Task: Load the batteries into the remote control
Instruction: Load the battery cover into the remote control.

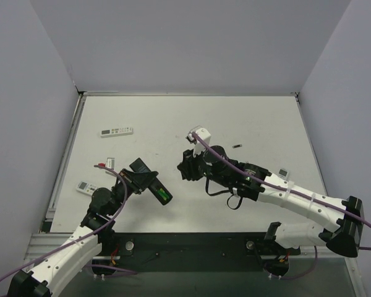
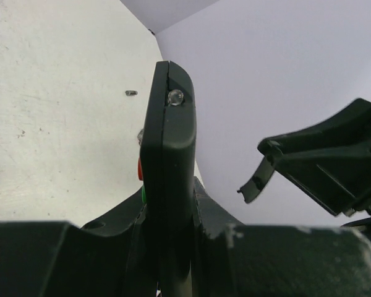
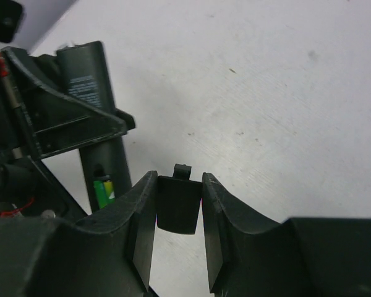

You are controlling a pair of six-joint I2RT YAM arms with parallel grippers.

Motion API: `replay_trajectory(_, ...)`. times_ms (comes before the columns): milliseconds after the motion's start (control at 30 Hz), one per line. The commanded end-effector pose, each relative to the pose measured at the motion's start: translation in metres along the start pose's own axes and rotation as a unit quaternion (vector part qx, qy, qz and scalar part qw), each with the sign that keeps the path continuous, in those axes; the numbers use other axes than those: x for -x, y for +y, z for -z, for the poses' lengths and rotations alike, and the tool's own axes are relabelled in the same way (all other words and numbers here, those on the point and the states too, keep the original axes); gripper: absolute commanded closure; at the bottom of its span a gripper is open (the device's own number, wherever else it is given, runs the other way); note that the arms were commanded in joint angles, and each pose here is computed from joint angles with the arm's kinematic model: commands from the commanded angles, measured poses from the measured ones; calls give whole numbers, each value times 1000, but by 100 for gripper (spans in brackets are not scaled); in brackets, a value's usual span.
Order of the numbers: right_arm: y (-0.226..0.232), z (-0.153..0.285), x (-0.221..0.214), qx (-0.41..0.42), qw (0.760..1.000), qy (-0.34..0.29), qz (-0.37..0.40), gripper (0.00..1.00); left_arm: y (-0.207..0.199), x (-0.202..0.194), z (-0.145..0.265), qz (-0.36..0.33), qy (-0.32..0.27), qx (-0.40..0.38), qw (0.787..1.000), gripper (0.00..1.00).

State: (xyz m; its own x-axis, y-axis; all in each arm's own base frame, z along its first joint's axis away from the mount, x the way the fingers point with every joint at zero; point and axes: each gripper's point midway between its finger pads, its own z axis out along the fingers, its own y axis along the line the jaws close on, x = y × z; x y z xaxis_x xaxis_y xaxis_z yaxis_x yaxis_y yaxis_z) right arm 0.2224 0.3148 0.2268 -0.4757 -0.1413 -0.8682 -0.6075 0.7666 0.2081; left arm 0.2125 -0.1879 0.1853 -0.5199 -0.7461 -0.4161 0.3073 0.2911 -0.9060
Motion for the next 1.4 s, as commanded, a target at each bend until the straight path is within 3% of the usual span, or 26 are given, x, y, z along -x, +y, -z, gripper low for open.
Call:
replay_trajectory(0,32,9,23,55,994,-87,39,100,-20,9,3,35,-25,-46,998,100)
replay_trajectory(200,64,18,22,106,982,-141,71,100,-17,16,9,88,-51,-49,994,100)
replay_trajectory(600,99,37,37,155,958,-218,100,100,-15,20,12,111,-61,-30,992,100)
replay_trajectory(1367,111,21,8,139,957,-199,157,100,0,20,12,169,-69,-3,983,100)
